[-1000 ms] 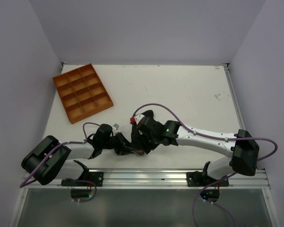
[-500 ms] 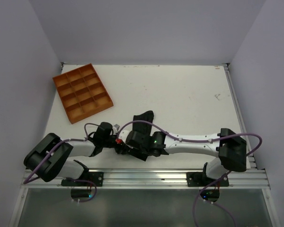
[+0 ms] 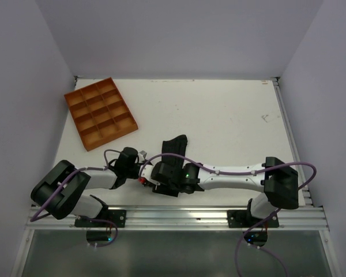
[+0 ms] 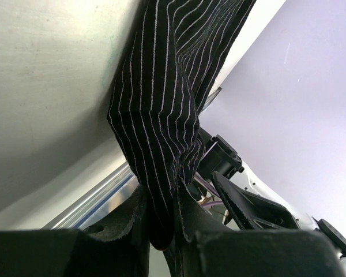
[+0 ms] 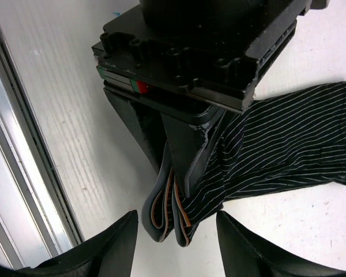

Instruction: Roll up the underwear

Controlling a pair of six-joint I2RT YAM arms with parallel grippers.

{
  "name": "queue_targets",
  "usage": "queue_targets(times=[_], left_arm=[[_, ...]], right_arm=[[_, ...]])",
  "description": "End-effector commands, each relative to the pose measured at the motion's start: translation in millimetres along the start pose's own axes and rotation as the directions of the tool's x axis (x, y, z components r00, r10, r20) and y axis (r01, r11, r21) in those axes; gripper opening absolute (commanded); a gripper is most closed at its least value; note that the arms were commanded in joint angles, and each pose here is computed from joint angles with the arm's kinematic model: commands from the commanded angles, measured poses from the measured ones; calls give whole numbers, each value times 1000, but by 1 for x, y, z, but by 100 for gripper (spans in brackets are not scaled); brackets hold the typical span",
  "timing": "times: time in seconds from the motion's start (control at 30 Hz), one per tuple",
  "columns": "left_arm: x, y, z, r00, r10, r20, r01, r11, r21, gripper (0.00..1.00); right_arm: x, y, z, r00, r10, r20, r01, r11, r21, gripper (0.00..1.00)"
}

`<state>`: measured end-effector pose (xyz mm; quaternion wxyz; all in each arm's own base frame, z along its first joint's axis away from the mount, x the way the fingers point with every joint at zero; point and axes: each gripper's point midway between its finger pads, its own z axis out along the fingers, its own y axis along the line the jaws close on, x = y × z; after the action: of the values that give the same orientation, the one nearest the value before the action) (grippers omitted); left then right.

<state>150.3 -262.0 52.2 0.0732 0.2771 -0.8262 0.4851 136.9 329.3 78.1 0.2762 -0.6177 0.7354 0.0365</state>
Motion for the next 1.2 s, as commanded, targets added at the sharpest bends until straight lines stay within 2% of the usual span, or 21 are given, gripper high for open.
queue_targets(times=[0.0,0.43,0.5,0.53,0.63,0.8,0.9,0.93,1.17], left_arm=[[-1,-14,1,1000,-6,-18,6,1000,21,0],[-2,-11,0,999,-13,-30,13,1000,8,0],[-3,-9,0,999,-16,-31,16,1000,2,0],[-3,-8,0,999,-16,-32,16,1000,1,0],[-4,-6,-1,999,-30,-36,30,1000,-2,0],[-4,-6,-1,997,-41,-58,42,999,17,0],[-5,-8,-1,997,-33,-64,34,999,24,0],[-5,-11,-1,998,-26,-65,28,999,29,6],[-14,-11,-7,999,-38,-36,39,999,16,24]], right_arm=[[-18,-5,0,997,-48,59,47,999,27,61],[-4,-18,23,996,-91,-15,92,985,143,59],[-4,-19,23,996,-89,-13,90,984,152,54],[-5,-20,23,996,-89,-13,90,984,153,46],[-3,-19,23,997,-72,-8,72,985,157,33],[4,-13,25,999,-50,-12,51,990,134,24],[7,-9,29,998,-52,-28,55,991,120,9],[9,-8,29,998,-50,-35,53,992,113,2],[8,-2,28,999,31,-22,-29,995,95,0]])
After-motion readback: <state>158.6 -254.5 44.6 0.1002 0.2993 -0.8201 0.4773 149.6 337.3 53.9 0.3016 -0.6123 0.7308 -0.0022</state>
